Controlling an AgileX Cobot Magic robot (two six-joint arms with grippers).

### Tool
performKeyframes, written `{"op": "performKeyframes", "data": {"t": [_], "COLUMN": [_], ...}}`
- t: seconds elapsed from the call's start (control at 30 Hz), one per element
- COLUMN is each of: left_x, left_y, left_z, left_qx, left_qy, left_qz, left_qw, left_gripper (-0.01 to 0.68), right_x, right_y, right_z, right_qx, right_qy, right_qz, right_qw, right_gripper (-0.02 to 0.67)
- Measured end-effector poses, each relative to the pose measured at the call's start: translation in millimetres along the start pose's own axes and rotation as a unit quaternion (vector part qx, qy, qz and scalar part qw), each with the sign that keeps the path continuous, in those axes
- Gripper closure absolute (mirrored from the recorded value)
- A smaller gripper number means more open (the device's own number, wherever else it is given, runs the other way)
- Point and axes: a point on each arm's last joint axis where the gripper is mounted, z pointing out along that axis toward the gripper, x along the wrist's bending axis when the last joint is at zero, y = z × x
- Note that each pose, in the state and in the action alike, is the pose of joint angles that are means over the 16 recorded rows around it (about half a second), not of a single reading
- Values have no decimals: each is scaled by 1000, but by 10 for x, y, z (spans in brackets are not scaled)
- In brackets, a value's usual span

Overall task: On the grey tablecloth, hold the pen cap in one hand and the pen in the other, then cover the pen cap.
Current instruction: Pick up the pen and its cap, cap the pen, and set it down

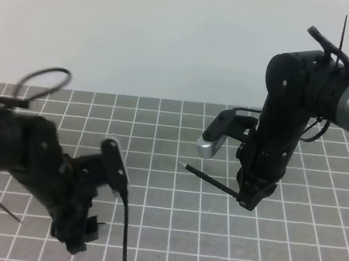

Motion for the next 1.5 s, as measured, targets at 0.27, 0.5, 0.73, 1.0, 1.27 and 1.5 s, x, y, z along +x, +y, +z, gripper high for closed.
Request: {"op": "performKeyframes", "data": {"t": [0.27, 0.5, 0.73, 1.0, 1.27, 1.5], "left_x": [-22, 0, 2, 3, 22, 32], "left_y": [59, 45, 29, 46, 119, 153], "left_z": [202, 327, 383, 294, 56, -256], "left_qx": [26, 33, 39, 40, 33, 42], "left_qy": [24, 25, 21, 24, 37, 58], "left_qz": [65, 69, 65, 67, 81, 116], "left_qw": [997, 997, 997, 997, 996, 991], "left_gripper": [272, 313, 418, 575, 641, 631], "right_x": [0, 6, 7, 6, 29, 87], "right_y": [0, -3, -3, 5, 15, 39], "right_z": [0, -11, -14, -8, -29, -211], "right_qx": [0, 1, 0, -3, -11, -40], "right_qy": [0, 2, 2, 2, 12, 17], "right_qz": [0, 2, 7, 13, 26, 45], "right_qw": [1000, 1000, 1000, 1000, 1000, 998], "right_gripper": [652, 652, 652, 652, 652, 652]}}
